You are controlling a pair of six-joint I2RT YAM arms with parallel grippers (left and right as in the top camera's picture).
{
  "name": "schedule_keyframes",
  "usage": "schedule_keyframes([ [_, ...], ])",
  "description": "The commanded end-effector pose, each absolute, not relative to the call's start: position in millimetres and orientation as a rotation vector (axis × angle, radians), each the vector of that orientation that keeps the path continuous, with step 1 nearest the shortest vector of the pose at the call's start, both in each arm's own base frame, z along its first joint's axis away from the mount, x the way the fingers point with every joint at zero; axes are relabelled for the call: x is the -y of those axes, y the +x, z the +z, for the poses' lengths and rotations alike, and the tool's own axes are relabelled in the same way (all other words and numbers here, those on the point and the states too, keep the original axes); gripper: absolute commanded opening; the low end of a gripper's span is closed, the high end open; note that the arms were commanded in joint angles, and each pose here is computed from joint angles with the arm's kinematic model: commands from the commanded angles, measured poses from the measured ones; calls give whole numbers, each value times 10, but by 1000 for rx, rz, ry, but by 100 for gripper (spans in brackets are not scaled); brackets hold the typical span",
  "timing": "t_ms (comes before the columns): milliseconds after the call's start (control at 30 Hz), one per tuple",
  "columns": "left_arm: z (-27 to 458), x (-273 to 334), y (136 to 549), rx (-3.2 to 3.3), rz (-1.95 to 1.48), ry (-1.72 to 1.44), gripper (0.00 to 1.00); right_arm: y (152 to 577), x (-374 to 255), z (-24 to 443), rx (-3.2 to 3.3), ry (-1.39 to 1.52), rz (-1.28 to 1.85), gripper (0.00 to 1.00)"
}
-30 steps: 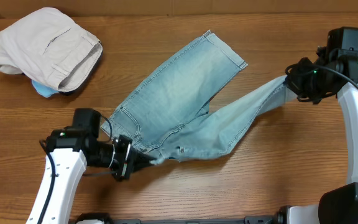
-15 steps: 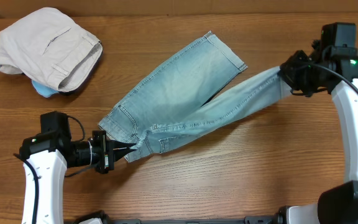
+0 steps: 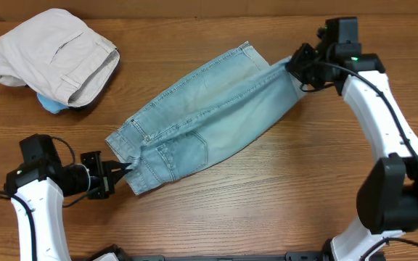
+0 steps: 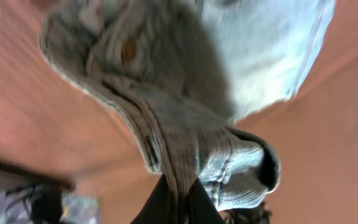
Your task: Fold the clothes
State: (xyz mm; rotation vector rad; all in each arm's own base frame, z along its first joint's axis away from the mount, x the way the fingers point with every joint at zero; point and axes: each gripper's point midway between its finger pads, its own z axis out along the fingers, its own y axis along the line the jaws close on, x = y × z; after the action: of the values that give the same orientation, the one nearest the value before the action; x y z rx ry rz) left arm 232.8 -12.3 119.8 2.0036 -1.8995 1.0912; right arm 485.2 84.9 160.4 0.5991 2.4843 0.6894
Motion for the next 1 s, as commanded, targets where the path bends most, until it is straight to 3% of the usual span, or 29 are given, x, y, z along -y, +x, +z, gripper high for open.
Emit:
schedule_keyframes([
  [0, 976, -199, 2303, 1958, 859, 2165, 4, 5044, -895, 1721, -2416, 554, 685, 4],
  [300, 669, -421, 2467, 2014, 755, 2195, 4, 5305, -1175, 1484, -2381, 474, 719, 4],
  [533, 708, -380, 2660, 2001, 904, 2169, 4, 5426, -1291, 1443, -2344, 432, 748, 5],
  [567, 706, -389, 2663, 1983, 900, 2186, 4, 5430, -1298, 1448, -2341, 429, 749, 12],
  [600, 694, -411, 2660, 1972, 881, 2208, 4, 5435, -1307, 1457, -2338, 426, 751, 30],
  [667, 655, -481, 2641, 1967, 823, 2256, 4, 5434, -1315, 1459, -2338, 393, 741, 76],
  [733, 665, -553, 2703, 1990, 844, 2280, 4, 5410, -1309, 1436, -2354, 283, 691, 94],
  [967, 781, -794, 2981, 2251, 987, 2242, 5, 5163, -881, 1258, -2491, 287, 576, 100],
])
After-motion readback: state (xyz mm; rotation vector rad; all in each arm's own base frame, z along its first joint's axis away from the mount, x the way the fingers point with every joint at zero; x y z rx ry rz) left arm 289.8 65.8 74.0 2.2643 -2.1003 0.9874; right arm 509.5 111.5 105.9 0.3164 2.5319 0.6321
